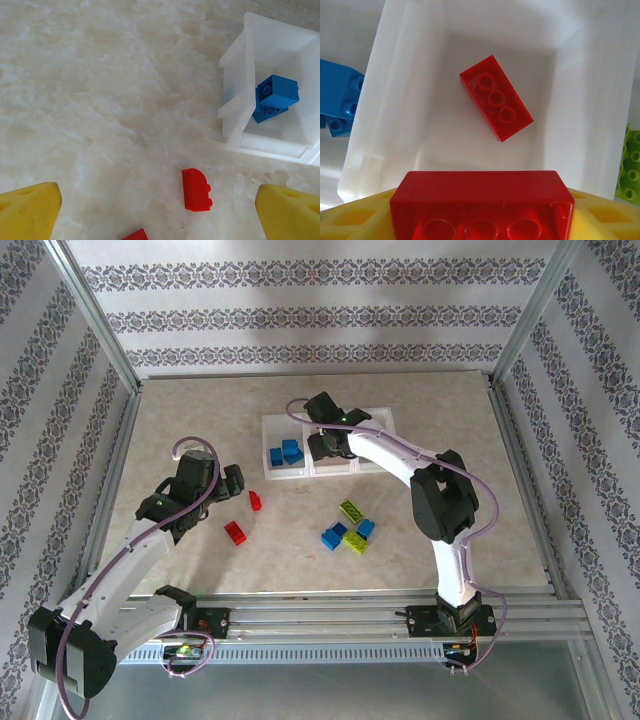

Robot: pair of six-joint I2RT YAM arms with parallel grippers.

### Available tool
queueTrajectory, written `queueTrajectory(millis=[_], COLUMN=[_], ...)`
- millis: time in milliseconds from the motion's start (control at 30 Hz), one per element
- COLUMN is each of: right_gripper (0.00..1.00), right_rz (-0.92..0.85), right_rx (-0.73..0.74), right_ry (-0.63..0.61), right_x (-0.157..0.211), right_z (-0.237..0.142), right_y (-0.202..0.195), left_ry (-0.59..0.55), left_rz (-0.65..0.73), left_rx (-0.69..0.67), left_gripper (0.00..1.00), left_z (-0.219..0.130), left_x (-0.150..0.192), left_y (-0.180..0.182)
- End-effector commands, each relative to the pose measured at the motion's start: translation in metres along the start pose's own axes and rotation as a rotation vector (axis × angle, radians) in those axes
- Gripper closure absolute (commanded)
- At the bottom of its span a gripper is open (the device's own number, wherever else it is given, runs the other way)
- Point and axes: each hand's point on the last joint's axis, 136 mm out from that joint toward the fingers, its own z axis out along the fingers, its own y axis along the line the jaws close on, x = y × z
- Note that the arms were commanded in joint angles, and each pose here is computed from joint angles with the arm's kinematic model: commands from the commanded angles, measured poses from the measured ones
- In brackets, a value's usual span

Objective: Sort the legos into containers by color
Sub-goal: Place the lego in the container.

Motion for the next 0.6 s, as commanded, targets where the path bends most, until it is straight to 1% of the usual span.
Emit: queueTrajectory(millis=[0, 200, 433, 567], right_gripper=[0.27, 0.22, 0.23, 0.23], right_rz=[-0.014, -0.020, -0.006, 0.013], right_rx=[0.026, 0.034, 0.027, 0.022], right_ry=[-0.023, -0.042, -0.070, -0.081], right_x=[-0.010, -0.015, -0.018, -0.008], right_z=[0.001, -0.006, -0.026, -0.045], right_y=[-0.004, -0.007, -0.008, -0.008], left_ry=[0.025, 0.022, 0.016, 0.016], left_rz=[-0.016, -0.017, -0.019, -0.020], left_rx=[-0.027, -0.027, -0.027, -0.024], left_gripper=[0.00, 0.00, 0.00, 0.00], left_z=[-0.003, -0.004, -0.005, -0.005], left_x=[0.009, 0.008, 0.006, 0.006], left_y=[0.011, 0.012, 0.012, 0.011])
